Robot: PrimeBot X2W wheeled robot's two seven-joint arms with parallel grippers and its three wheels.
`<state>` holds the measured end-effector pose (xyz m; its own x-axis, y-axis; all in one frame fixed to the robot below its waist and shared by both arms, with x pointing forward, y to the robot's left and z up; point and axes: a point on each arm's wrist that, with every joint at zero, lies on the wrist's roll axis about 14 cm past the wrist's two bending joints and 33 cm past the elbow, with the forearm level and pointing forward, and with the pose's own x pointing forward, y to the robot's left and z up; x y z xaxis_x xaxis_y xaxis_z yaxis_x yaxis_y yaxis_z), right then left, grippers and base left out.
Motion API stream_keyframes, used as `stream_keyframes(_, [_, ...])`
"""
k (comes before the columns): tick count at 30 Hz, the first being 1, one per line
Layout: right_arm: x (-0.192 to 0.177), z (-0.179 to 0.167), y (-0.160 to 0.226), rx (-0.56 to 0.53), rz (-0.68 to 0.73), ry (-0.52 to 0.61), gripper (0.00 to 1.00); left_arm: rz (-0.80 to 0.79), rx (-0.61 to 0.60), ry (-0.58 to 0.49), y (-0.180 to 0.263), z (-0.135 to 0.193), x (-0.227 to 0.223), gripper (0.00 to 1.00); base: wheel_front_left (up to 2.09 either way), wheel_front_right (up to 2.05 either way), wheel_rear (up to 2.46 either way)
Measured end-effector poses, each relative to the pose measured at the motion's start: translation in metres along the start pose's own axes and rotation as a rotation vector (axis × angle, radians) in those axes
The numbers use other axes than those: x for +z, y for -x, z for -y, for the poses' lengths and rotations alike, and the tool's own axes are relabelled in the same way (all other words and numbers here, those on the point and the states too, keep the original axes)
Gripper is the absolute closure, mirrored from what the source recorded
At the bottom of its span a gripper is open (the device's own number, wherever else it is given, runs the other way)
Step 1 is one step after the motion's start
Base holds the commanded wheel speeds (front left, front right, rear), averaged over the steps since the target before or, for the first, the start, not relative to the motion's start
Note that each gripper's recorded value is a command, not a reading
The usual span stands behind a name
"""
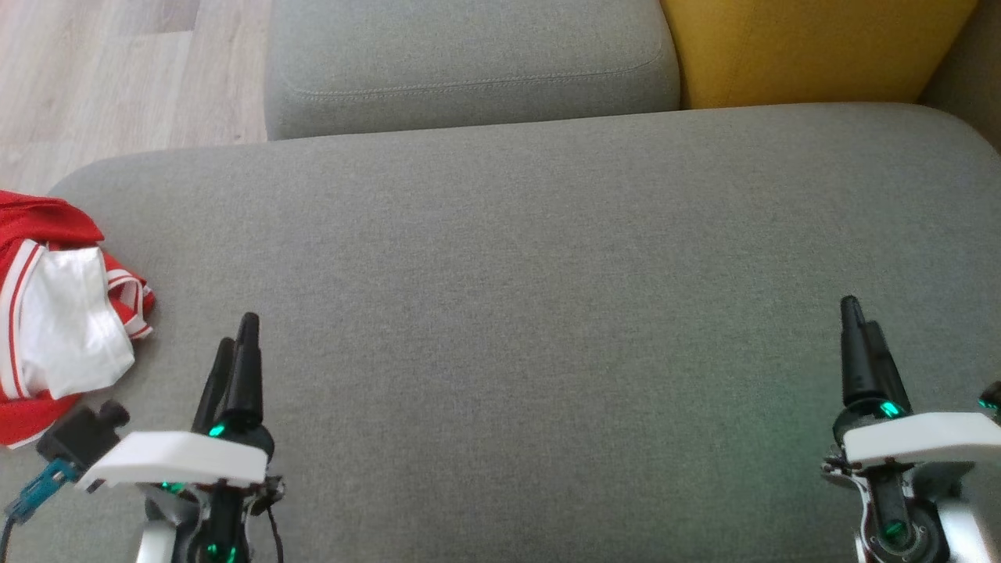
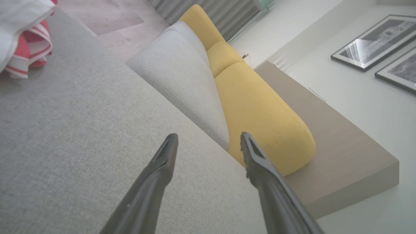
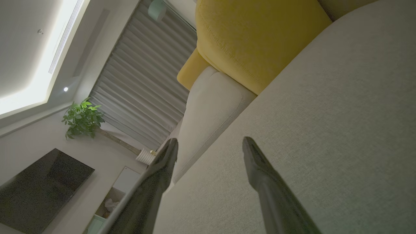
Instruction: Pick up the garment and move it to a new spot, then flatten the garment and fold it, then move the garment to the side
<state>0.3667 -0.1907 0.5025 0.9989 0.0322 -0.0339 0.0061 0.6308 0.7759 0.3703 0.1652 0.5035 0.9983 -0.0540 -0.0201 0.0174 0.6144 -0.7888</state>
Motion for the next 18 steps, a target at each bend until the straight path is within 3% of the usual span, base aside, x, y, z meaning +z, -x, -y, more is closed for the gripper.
stream_keyframes(18, [-0.013,-0.011,-0.001,0.036,-0.051,0.297,0.00,0.001,-0.032,-0.342,0.003,0.010,-0.002,0.00,0.00,0.00,0.00])
